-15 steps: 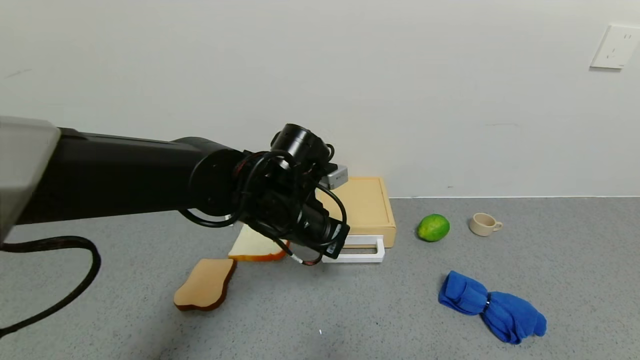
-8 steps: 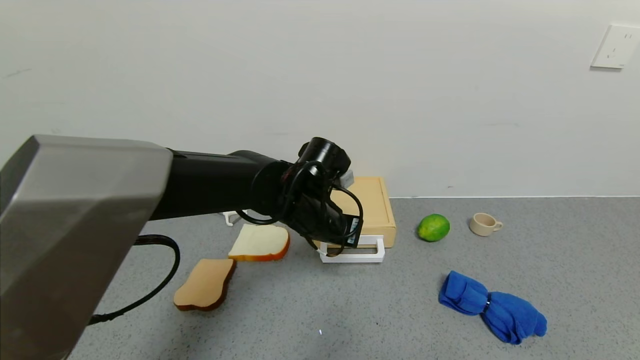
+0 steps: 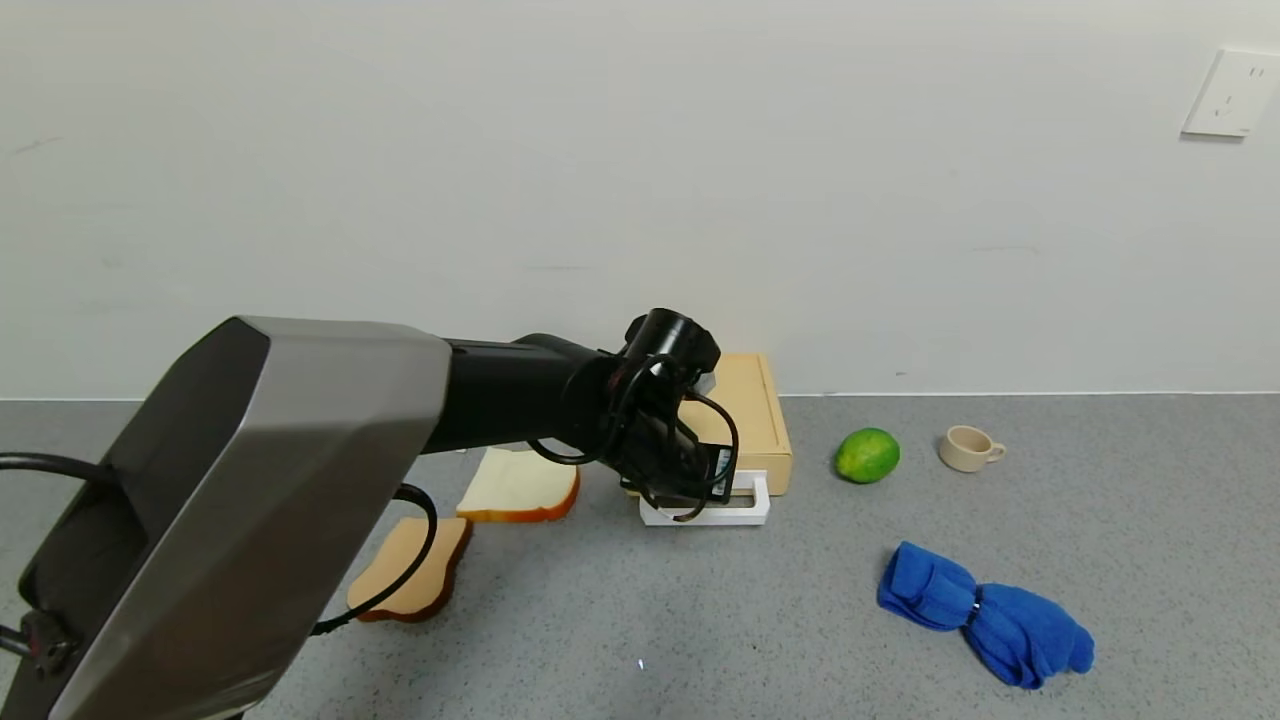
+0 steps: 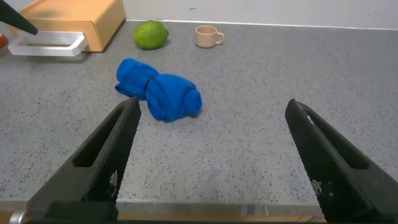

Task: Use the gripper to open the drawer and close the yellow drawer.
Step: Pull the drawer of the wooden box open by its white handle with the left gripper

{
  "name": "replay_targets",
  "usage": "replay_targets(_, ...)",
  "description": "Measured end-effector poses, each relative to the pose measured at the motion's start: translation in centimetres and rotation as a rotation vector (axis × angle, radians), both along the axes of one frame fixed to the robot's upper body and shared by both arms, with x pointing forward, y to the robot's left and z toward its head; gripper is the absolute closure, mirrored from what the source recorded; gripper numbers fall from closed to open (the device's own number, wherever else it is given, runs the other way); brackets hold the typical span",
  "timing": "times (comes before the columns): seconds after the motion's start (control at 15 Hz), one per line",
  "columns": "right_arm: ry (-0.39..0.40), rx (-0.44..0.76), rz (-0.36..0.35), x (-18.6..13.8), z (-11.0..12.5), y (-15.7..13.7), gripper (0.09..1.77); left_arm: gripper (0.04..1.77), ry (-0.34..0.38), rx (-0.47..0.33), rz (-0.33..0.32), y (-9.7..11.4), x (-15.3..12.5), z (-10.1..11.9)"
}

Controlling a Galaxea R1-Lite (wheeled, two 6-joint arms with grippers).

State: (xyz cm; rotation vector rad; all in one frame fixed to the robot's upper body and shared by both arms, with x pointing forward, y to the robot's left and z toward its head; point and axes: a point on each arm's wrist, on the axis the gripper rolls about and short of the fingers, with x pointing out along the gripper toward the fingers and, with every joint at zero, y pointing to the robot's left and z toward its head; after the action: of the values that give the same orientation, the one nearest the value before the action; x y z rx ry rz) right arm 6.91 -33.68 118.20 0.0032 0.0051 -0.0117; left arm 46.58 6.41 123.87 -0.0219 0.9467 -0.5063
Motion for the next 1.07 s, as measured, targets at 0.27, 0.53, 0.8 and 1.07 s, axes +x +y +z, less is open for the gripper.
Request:
replay_targets(0.27, 0.0, 0.0, 0.0, 0.0, 0.0, 0.0, 0.15, 1.7, 0.019, -0.014, 0.072, -0.4, 0.8, -0.9)
replay_targets(0.53, 0.0, 0.0, 0.0, 0.0, 0.0, 0.0, 0.15, 1.7, 0.041, -0.027, 0.129, -0.5, 1.5, -1.8)
replay_targets(0.8, 0.0, 0.0, 0.0, 0.0, 0.0, 0.0, 0.15, 1.7, 0.047, -0.031, 0.148, -0.3, 2.1, -2.4)
replay_targets(1.07, 0.0, 0.0, 0.0, 0.0, 0.0, 0.0, 0.15, 1.7, 0.052, -0.033, 0.16, -0.1, 2.5, -2.8)
